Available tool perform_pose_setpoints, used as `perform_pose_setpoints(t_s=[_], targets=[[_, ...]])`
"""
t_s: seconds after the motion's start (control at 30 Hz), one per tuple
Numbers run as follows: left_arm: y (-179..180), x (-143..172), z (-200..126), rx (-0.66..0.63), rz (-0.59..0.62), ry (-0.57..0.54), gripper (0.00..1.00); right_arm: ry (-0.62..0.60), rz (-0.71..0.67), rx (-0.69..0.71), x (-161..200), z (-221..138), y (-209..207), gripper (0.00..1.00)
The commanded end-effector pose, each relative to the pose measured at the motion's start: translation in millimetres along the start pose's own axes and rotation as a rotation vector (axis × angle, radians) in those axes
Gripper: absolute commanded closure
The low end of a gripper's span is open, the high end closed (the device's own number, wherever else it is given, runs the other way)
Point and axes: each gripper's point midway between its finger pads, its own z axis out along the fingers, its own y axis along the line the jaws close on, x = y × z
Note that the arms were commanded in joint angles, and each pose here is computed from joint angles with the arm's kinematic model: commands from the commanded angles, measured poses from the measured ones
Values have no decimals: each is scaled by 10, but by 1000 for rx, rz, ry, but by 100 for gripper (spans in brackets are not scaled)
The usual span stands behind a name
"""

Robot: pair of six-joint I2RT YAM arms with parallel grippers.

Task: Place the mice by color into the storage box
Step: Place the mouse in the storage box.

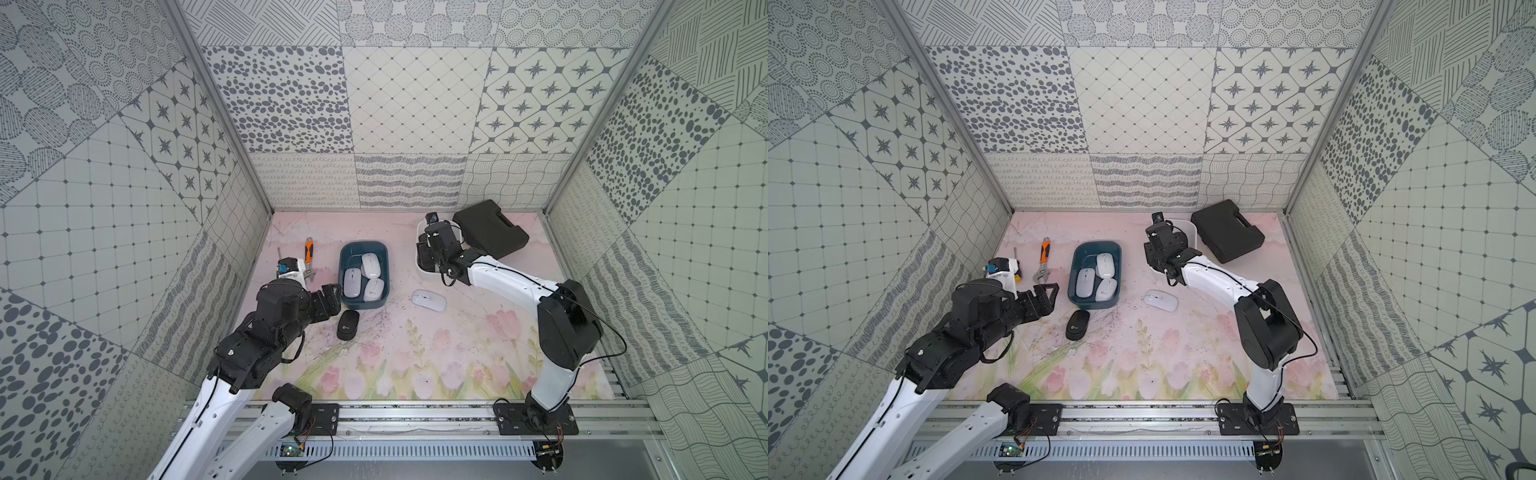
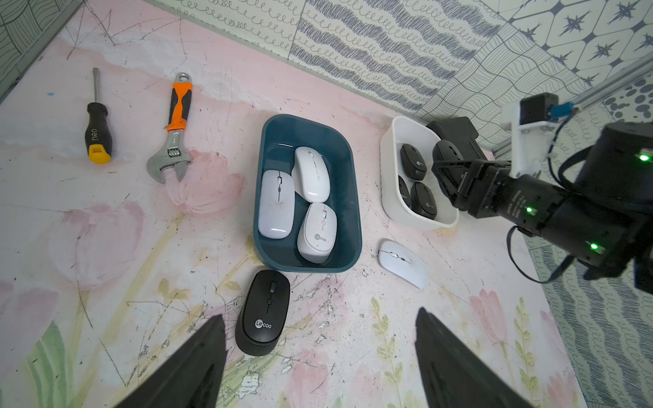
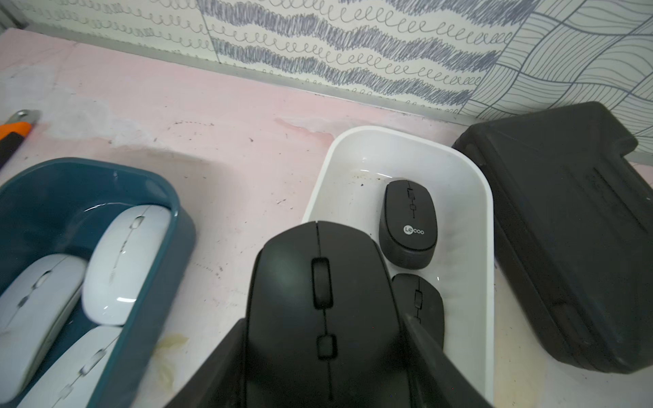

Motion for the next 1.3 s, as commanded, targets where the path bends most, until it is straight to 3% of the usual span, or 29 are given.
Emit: perform_pose_setpoints(t_s=[0.0, 0.33, 0.63, 0.97, 1.27], targets=[[42, 42, 4, -20, -7, 16, 13, -11, 70, 17, -112, 227, -73, 41], [79, 164, 60, -26, -33, 53, 13, 36, 160, 63, -26, 911, -202, 40], [102, 273, 121, -25, -52, 85, 14, 40, 220, 91, -7, 1280, -270, 40], [108, 349, 171, -19, -63, 106, 14, 40, 246, 114, -57, 1501, -382, 39], [108, 359, 188, -17, -69, 107, 14, 112, 251, 75, 26, 1575, -287, 33]])
